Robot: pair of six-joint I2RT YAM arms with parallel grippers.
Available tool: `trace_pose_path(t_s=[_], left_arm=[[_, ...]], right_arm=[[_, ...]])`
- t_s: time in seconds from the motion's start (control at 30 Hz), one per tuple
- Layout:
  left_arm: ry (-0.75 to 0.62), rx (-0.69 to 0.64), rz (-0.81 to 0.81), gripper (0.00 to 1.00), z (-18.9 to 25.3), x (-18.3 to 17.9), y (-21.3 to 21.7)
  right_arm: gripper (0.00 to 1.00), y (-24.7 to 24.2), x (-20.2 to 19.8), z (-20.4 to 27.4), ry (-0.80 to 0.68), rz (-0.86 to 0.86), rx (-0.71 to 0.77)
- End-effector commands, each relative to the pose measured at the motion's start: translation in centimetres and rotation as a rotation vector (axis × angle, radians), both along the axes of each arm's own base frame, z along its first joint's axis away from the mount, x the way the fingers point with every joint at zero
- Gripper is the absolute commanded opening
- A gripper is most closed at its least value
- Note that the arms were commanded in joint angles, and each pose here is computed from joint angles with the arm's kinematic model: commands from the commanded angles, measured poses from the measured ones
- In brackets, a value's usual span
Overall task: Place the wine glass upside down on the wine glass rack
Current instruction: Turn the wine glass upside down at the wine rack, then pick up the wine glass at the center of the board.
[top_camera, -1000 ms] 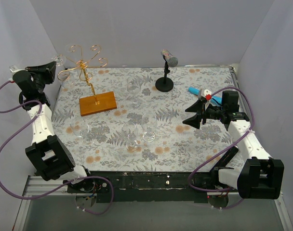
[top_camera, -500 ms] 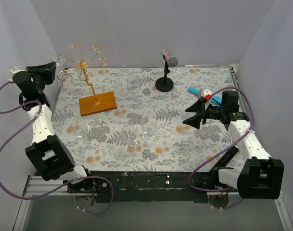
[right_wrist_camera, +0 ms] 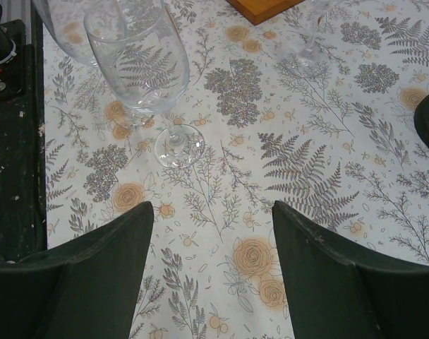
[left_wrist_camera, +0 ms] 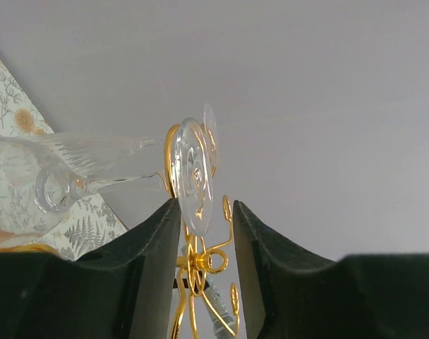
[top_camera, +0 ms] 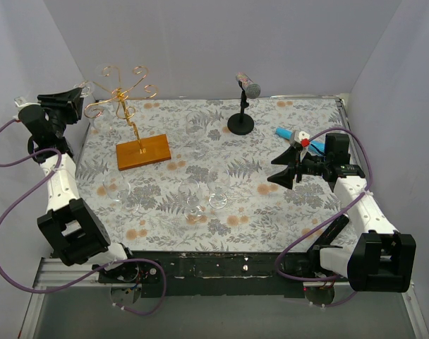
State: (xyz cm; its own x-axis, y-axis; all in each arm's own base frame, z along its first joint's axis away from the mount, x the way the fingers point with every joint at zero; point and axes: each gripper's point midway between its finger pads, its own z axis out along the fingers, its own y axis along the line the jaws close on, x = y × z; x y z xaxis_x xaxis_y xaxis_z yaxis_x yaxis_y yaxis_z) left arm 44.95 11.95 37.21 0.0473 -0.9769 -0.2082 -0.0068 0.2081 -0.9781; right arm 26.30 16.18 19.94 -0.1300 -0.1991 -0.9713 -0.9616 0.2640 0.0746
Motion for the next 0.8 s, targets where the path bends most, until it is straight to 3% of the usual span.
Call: trace_pose_path(t_s=[0.0,0.43,0.57,0.7,0.77], left_arm=[[-0.065,0.013,0.005,0.38,3.1,-2.2,-0.7],[-0.012,0.129,0.097,0.71,3.2,-4.8,-0.1],[0.01,0.217,0.117,0.77,3.4,-6.1,-0.3],[0.046,0.345,0.121,0.95,3.4,-7.9,-1.0],[0.056,0.395,0.112,0.98,3.3,-8.7,-1.8]], right_arm=[[0.76,-0.1,0.5,1.4,-0.052,0.006,0.002],[0.76,0.0,0.4,1.4,-0.056,0.008,-0.001],[0.76,-0.1,0.5,1.4,-0.064,0.006,-0.005],[0.76,-0.2,0.6,1.3,-0.065,-0.001,-0.013],[0.76,-0.3,0.7,1.3,-0.068,-0.008,-0.019]])
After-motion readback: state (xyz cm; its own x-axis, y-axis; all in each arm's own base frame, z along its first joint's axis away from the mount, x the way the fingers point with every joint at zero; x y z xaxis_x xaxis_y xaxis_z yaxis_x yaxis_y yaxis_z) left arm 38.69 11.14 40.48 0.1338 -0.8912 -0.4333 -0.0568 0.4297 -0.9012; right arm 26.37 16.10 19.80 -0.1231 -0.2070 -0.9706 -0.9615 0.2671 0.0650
